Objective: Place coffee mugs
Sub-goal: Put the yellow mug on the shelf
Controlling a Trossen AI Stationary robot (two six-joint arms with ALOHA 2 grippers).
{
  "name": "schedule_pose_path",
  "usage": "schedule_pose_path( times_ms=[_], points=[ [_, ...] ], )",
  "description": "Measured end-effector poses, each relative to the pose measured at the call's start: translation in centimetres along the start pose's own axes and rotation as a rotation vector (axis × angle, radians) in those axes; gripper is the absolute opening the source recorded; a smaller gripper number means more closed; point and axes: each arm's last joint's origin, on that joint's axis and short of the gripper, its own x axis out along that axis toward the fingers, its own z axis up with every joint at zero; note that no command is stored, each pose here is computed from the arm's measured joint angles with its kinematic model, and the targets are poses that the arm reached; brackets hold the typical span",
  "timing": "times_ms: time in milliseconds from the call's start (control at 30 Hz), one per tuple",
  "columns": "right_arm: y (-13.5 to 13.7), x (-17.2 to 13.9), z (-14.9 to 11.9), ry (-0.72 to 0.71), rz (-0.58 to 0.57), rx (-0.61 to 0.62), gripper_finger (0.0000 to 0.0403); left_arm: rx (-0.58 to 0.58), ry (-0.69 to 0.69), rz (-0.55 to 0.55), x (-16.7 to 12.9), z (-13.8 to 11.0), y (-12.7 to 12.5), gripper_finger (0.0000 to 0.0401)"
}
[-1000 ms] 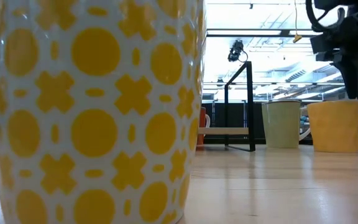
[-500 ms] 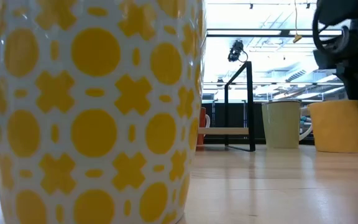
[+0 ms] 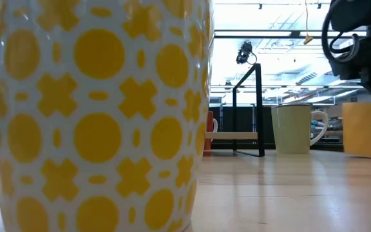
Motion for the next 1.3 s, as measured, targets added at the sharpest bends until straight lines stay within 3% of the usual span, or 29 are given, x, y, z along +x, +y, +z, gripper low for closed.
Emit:
schedule_pose_path(
  times_ms=[133, 300, 533, 967, 1300],
  points=[
    [0.3, -0.4, 0.3, -0.004, 0.067, 0.148, 0.0025, 0.002, -0.004, 0.003, 0.0, 0.0, 0.0, 0.0128],
    [1.1, -2.3, 1.5, -0.021, 0.259, 0.352, 0.0026, 0.002, -0.010, 0.009, 0.0, 0.0, 0.0, 0.0128],
    [2.5, -3.7, 4.4, -0.195, 0.494, 0.606, 0.0025, 0.002, -0.015, 0.013, 0.0, 0.0, 0.0, 0.0128],
    [4.3, -2.2, 7.6, -0.142, 0.484, 0.786, 0.0038, 0.002, -0.015, 0.013, 0.0, 0.0, 0.0, 0.0128],
    [3.8, -3.2, 8.4, -0.267, 0.473, 0.755, 0.0051, 0.044, -0.014, 0.014, 0.0, 0.0, 0.0, 0.0128]
  ],
)
